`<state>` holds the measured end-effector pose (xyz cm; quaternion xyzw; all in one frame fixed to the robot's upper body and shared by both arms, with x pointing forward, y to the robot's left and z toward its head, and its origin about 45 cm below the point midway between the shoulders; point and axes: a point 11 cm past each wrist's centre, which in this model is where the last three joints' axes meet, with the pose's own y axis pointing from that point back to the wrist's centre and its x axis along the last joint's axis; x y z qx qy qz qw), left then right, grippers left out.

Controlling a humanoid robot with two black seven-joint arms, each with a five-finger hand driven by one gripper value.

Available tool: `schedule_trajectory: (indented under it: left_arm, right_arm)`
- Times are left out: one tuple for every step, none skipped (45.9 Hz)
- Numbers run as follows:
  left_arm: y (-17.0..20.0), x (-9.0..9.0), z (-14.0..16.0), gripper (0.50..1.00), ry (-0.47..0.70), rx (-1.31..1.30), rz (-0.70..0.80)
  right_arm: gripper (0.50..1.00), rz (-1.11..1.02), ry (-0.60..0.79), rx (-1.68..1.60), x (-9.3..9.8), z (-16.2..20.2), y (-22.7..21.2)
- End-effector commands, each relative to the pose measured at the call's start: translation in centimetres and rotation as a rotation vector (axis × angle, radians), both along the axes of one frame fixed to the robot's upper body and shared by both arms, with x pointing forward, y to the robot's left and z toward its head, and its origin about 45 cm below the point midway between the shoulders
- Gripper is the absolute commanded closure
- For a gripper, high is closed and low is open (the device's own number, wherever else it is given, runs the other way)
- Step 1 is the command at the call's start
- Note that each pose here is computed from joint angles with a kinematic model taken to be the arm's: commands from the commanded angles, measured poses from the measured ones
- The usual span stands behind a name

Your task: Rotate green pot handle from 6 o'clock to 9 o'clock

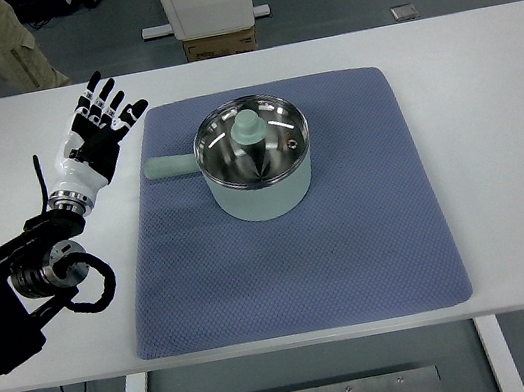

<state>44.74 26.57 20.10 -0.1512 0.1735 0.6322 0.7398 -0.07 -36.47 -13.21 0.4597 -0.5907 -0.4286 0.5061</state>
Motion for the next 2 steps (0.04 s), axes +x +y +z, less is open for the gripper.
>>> schedule_trajectory:
  left_arm:
    - [-0.01,-0.05,-0.01,0.500,-0.001,-0.006,-0.006]
    - [-0.01,-0.05,-0.01,0.500,-0.001,-0.006,-0.006]
  right_arm:
    - [0.500,0.000,0.002,-0.001,-0.02,0.00,-0.01]
    - [0.500,0.000,0.002,-0.001,-0.02,0.00,-0.01]
